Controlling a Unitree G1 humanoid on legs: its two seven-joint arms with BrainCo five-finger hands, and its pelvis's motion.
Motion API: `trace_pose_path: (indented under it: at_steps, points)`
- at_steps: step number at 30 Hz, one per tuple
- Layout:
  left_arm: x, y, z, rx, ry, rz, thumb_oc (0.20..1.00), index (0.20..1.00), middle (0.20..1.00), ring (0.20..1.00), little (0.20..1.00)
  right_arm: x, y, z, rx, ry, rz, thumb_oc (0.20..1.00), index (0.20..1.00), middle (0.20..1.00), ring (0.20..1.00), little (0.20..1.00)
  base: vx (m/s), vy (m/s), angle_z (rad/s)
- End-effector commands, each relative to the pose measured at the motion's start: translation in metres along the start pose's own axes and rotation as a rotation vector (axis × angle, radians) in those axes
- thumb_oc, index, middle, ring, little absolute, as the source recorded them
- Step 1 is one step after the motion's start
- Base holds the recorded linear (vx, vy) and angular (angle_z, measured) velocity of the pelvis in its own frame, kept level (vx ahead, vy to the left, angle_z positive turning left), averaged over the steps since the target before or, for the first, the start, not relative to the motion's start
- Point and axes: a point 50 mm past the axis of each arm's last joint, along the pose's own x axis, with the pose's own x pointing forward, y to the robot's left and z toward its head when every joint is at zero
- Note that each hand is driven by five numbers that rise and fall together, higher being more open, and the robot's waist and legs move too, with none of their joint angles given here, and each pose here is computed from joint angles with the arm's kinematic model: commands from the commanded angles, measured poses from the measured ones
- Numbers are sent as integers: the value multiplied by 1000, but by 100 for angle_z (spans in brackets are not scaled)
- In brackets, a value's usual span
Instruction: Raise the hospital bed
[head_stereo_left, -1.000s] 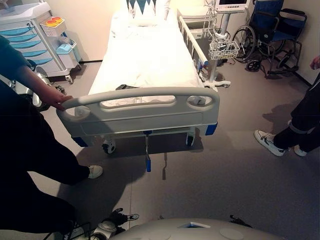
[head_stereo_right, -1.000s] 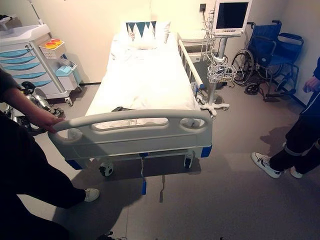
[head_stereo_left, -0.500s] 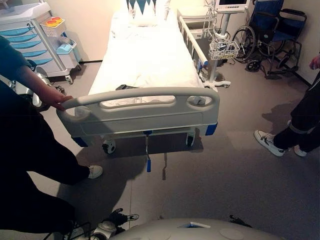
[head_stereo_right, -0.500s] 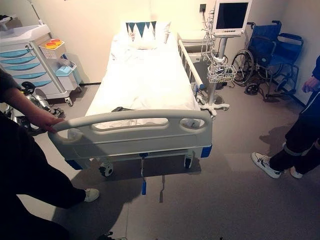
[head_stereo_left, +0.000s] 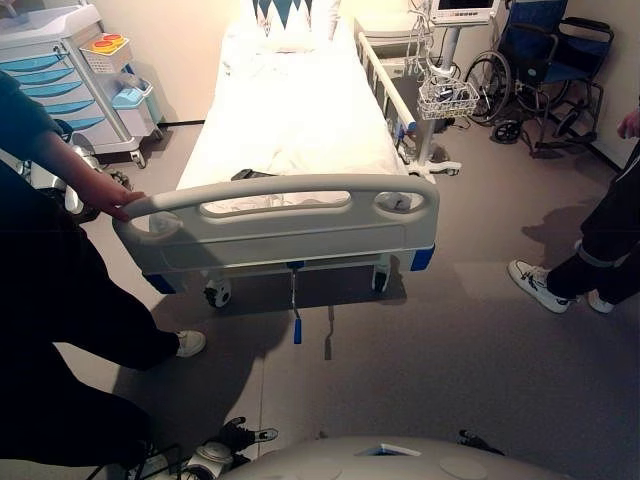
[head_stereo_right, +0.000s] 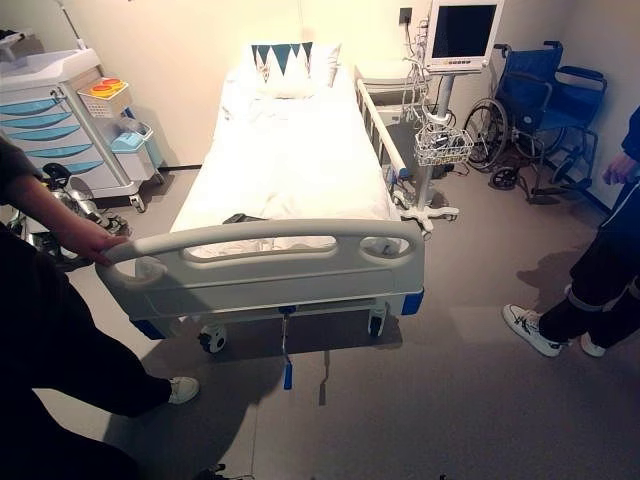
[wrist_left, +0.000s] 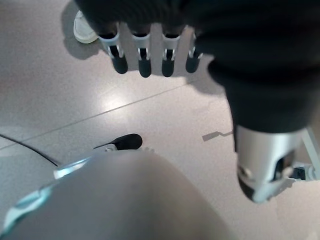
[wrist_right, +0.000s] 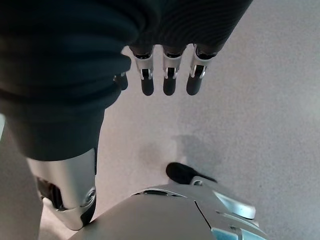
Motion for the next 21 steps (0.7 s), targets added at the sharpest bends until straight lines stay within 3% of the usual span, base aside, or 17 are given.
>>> trace_pose_path:
  at_steps: [1, 21]
  points:
    - [2, -11, 16, -42, -8, -28, 1000, 1000, 1000, 1000, 1000, 2, 1, 16, -39, -8, 9, 1000, 1000, 1000, 1000, 1000, 0, 0, 0]
    - [3, 0, 17, -149, 2, 9, 1000, 1000, 1000, 1000, 1000, 2, -11, 19, 34, -11, -18, 1000, 1000, 1000, 1000, 1000, -14, 0, 0]
